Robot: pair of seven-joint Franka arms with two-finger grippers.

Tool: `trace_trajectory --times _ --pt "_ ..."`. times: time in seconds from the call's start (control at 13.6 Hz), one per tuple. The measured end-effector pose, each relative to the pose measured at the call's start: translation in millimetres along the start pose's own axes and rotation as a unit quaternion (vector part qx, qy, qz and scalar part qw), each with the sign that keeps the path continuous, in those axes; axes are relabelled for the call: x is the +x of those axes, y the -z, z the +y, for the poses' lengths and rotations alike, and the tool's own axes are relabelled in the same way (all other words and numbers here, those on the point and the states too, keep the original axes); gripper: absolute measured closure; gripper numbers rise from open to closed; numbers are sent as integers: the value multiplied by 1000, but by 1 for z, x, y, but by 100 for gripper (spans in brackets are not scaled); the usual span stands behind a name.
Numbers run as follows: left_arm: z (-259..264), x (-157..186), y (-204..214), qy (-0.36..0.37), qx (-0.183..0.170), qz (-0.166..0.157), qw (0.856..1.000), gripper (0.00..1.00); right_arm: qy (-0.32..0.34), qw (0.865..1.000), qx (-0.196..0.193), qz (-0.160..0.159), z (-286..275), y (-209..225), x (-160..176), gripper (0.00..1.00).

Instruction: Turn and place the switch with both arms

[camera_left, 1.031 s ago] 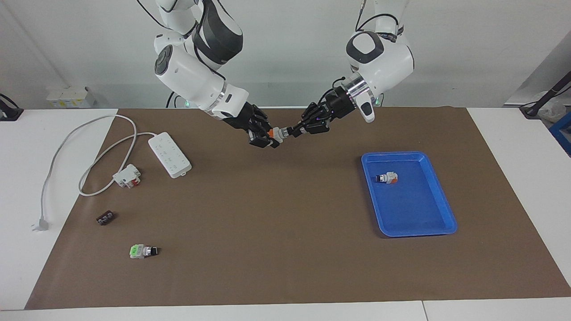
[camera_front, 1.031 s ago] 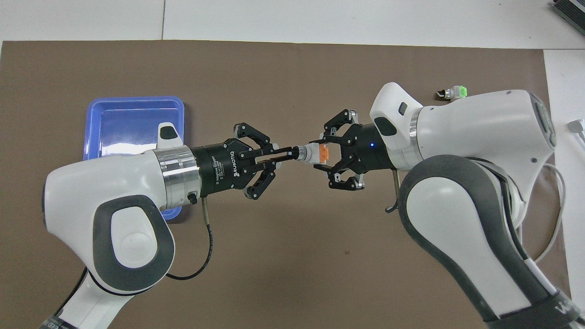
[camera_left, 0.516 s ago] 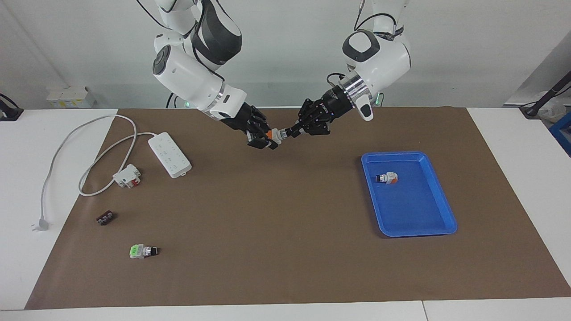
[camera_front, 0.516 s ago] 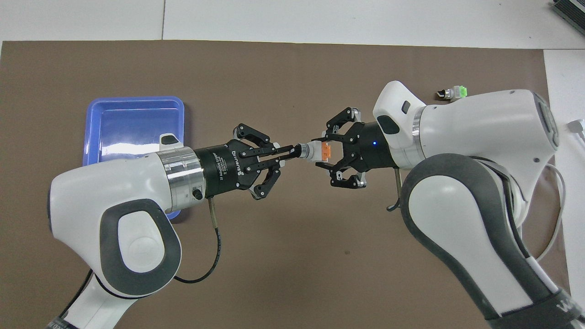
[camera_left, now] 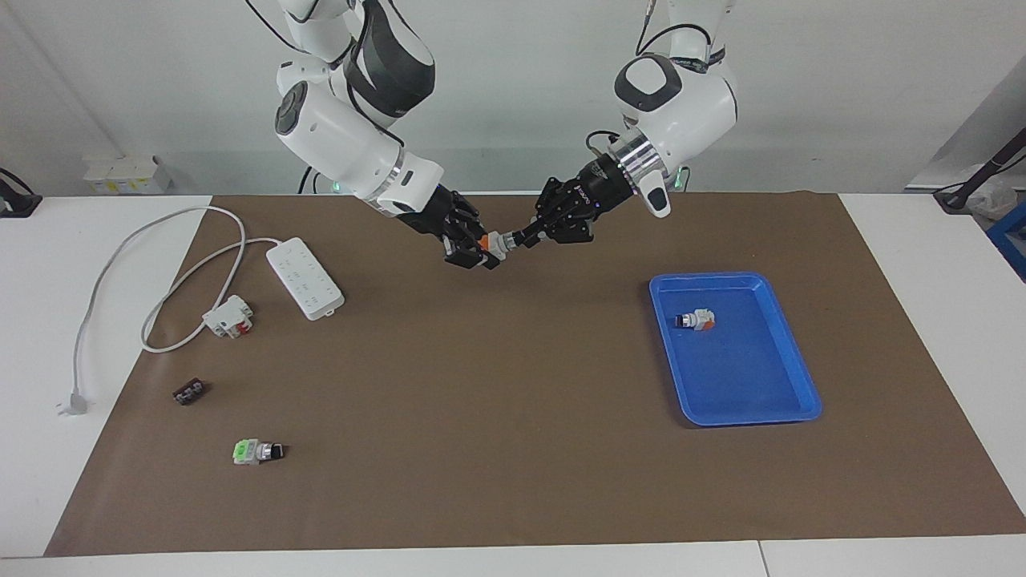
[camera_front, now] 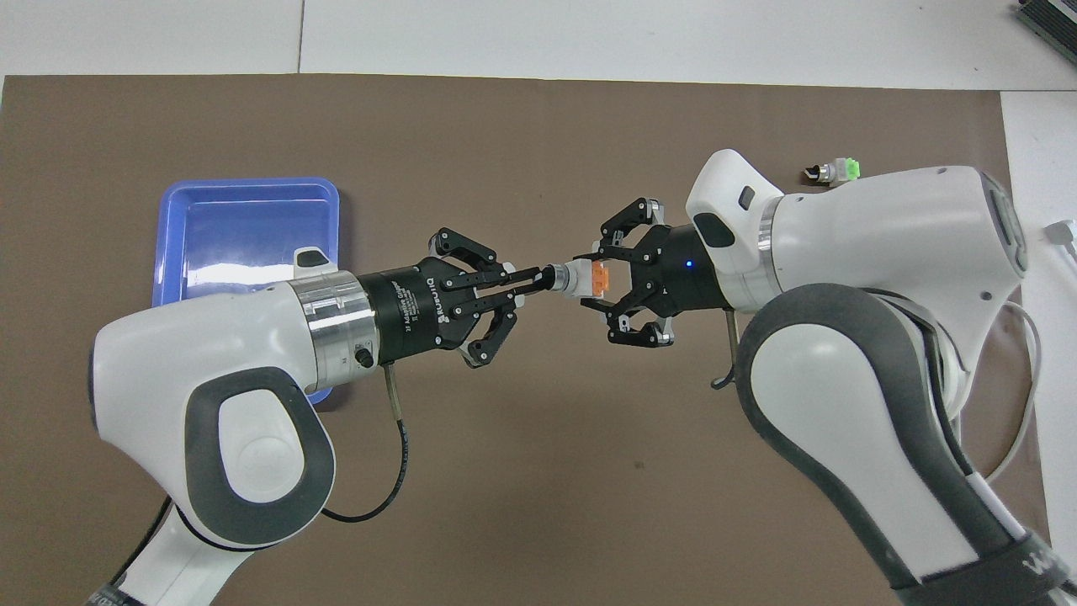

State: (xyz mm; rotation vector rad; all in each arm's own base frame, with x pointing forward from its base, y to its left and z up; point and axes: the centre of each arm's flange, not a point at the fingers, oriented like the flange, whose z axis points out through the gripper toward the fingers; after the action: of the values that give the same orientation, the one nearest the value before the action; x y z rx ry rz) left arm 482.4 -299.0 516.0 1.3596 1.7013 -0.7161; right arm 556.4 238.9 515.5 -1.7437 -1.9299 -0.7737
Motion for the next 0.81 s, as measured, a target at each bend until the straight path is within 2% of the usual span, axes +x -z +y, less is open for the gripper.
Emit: trace_trajectory --times 0.07,0.37,0.44,0.66,0.81 --pt "0 -1 0 0 -2 0 1000 91 1 1000 -3 0 0 -1 2 51" --pt "4 -4 4 0 -16 -1 1000 91 6 1000 1 -1 -5 -8 7 4" --pt "4 -4 4 0 -17 -2 1000 91 6 1000 1 -1 -6 -9 8 0" --pt "4 -4 4 -7 -17 3 1000 91 6 1000 1 -1 -6 -9 8 0" --pt "5 -6 5 -36 -16 23 999 91 6 1000 2 -1 -7 -10 8 0"
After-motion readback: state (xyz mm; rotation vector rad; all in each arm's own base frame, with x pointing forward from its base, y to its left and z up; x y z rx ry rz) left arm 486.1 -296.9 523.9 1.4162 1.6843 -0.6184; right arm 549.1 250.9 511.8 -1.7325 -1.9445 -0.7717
